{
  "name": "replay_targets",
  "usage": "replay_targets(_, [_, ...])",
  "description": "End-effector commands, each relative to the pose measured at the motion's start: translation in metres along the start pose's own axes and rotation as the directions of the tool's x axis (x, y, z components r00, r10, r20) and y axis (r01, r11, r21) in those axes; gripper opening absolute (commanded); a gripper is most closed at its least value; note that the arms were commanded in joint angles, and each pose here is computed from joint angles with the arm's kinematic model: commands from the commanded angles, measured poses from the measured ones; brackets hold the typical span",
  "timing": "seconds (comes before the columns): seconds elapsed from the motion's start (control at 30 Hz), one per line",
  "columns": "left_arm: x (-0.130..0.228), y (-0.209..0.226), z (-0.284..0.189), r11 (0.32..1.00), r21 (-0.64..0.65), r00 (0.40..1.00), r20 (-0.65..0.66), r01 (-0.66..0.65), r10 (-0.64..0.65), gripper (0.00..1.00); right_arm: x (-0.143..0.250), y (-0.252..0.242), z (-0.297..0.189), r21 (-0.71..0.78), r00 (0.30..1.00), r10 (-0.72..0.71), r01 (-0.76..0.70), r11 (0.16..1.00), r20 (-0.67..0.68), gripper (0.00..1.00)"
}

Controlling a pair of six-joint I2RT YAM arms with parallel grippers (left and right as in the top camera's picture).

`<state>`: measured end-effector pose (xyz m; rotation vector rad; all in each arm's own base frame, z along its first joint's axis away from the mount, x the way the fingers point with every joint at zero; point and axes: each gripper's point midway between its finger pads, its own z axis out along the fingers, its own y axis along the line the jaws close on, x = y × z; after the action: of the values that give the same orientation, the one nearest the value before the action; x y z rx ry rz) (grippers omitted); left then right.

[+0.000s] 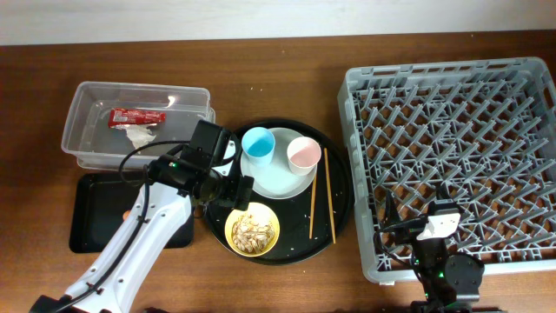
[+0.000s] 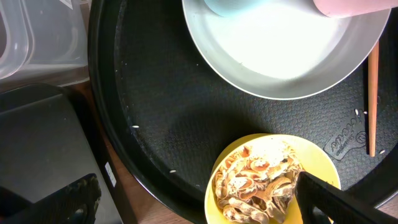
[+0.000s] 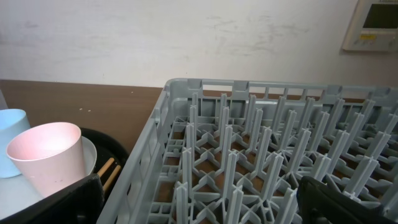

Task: Sort waste into correct bins and load items into the dishwasher rack
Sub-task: 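Lift the yellow bowl toward the black rectangular tray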

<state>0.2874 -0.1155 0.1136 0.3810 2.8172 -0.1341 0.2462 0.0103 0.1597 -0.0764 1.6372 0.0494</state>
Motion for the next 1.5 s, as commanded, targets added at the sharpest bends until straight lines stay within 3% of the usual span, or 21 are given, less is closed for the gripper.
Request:
replay_targets(0.0, [-0.006,0.001,-0.005,1.000,-0.008,1.000,0.022,-0.009,0.009,0.99,0.003,0.000,0.000,-0.002,1.000,0.005,-0.005,1.000,-0.005,0.98])
replay_targets(0.73, [-0.008,0.001,-0.005,1.000,-0.007,1.000,0.030,-0.008,0.009,0.99,0.003,0.000,0.000,-0.002,1.000,0.005,-0.005,1.000,-0.005,0.98])
replay_targets(0.77, [-0.018,-0.002,-0.005,1.000,0.006,0.998,0.069,0.000,0.000,0.99,0.003,0.000,0.000,-0.002,1.000,0.005,-0.005,1.000,-0.005,0.98])
replay_targets(0.83, [-0.022,-0.028,-0.008,0.988,0.157,0.997,0.080,0.002,-0.015,0.99,0.003,0.000,0.000,-0.002,1.000,0.005,-0.005,1.000,-0.005,0.98])
replay_targets(0.87, [-0.024,-0.040,-0.010,0.974,0.224,0.996,0.084,0.004,-0.024,0.79,0.003,0.000,0.000,-0.002,1.000,0.005,-0.005,1.000,-0.005,0.98])
replay_targets(0.9, [-0.021,-0.063,-0.016,0.940,0.342,0.997,0.070,-0.013,-0.012,0.13,0.003,0.000,0.000,-0.002,1.000,0.005,-0.005,1.000,-0.005,0.98])
replay_targets(0.93, [-0.022,-0.072,-0.017,0.932,0.362,0.997,0.061,0.017,-0.042,0.12,0.003,0.000,0.000,-0.002,1.000,0.005,-0.005,1.000,-0.005,0.98])
replay_targets(0.97, [-0.021,-0.080,-0.016,0.934,0.355,0.997,0.053,0.038,-0.060,0.02,0.003,0.000,0.000,-0.002,1.000,0.005,-0.005,1.000,-0.005,0.98])
replay_targets(1.07, [-0.010,-0.113,-0.013,0.965,0.264,0.997,0.074,-0.009,-0.011,0.04,0.003,0.000,0.000,-0.002,1.000,0.005,-0.005,1.000,-0.005,0.98])
replay_targets(1.1, [-0.003,-0.126,-0.012,0.984,0.172,0.993,0.110,-0.054,0.035,0.12,0.003,0.000,0.000,-0.002,1.000,0.005,-0.005,1.000,-0.005,0.98])
replay_targets(1.17, [0.011,-0.150,-0.014,0.982,0.144,0.987,0.125,-0.123,0.106,0.32,0.003,0.000,0.000,-0.002,1.000,0.005,-0.005,1.000,-0.005,0.98])
replay_targets(1.2, [0.022,-0.161,-0.012,0.983,0.133,0.987,0.110,-0.128,0.113,0.35,0.003,0.000,0.000,-0.002,1.000,0.005,-0.005,1.000,-0.005,0.98])
replay_targets(1.33, [0.044,-0.160,0.011,0.985,-0.023,0.983,0.061,-0.174,0.175,0.37,0.003,0.000,0.000,-0.002,1.000,0.005,-0.005,1.000,-0.005,0.98])
replay_targets(1.4, [0.046,-0.136,0.019,0.982,-0.137,0.990,0.034,-0.129,0.135,0.39,0.003,0.000,0.000,-0.002,1.000,0.005,-0.005,1.000,-0.005,0.98])
replay_targets(1.47, [0.045,-0.127,0.020,0.981,-0.160,0.993,0.024,-0.111,0.116,0.41,0.003,0.000,0.000,-0.002,1.000,0.005,-0.005,1.000,-0.005,0.98])
